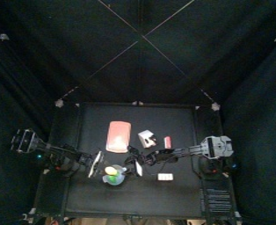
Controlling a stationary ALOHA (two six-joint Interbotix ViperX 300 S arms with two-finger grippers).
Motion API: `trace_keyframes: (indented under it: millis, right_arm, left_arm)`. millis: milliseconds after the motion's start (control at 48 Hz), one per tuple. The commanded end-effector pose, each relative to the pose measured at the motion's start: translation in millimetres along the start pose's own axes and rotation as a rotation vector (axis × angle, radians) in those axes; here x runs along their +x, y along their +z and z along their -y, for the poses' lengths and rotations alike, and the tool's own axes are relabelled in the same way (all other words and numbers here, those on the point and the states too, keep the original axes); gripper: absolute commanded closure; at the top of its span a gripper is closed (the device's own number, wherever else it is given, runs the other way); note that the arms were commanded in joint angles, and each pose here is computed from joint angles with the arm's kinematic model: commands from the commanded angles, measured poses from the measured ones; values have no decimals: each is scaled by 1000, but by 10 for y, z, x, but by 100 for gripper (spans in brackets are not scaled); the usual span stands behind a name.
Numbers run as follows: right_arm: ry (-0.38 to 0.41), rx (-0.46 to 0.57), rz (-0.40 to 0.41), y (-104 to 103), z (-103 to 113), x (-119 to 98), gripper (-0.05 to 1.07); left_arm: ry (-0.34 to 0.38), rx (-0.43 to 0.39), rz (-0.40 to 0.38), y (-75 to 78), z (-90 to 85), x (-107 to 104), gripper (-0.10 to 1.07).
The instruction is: Remove corn husk'
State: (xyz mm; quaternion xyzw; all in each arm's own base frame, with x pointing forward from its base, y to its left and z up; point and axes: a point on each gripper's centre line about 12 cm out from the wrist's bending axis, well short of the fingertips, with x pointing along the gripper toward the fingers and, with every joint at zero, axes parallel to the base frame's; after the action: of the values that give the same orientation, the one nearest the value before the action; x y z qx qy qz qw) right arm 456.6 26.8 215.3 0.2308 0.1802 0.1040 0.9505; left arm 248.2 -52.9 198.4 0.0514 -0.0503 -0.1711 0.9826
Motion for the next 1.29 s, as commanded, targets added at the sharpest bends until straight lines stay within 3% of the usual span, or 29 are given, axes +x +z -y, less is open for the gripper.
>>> trace_keyframes:
  millis: [0, 250, 396, 792, 1271]
  right_arm:
    - [20, -29, 68, 265, -131, -207, 13]
    - [-5, -93, 122, 508, -45, -467, 13]
    - [-18, -148, 120, 563, 21, -526, 12]
    - [-20, -155, 131, 611, 18, -553, 12]
    - [-22, -150, 133, 618, 35, -530, 12]
  left_arm:
    - [40, -21, 11, 32, -60, 23, 40]
    - [148, -82, -22, 32, -214, 100, 40]
    - [167, -103, -43, 38, -259, 204, 40]
    - [289, -194, -40, 28, -447, 362, 40]
    - [309, -208, -45, -11, -521, 528, 40]
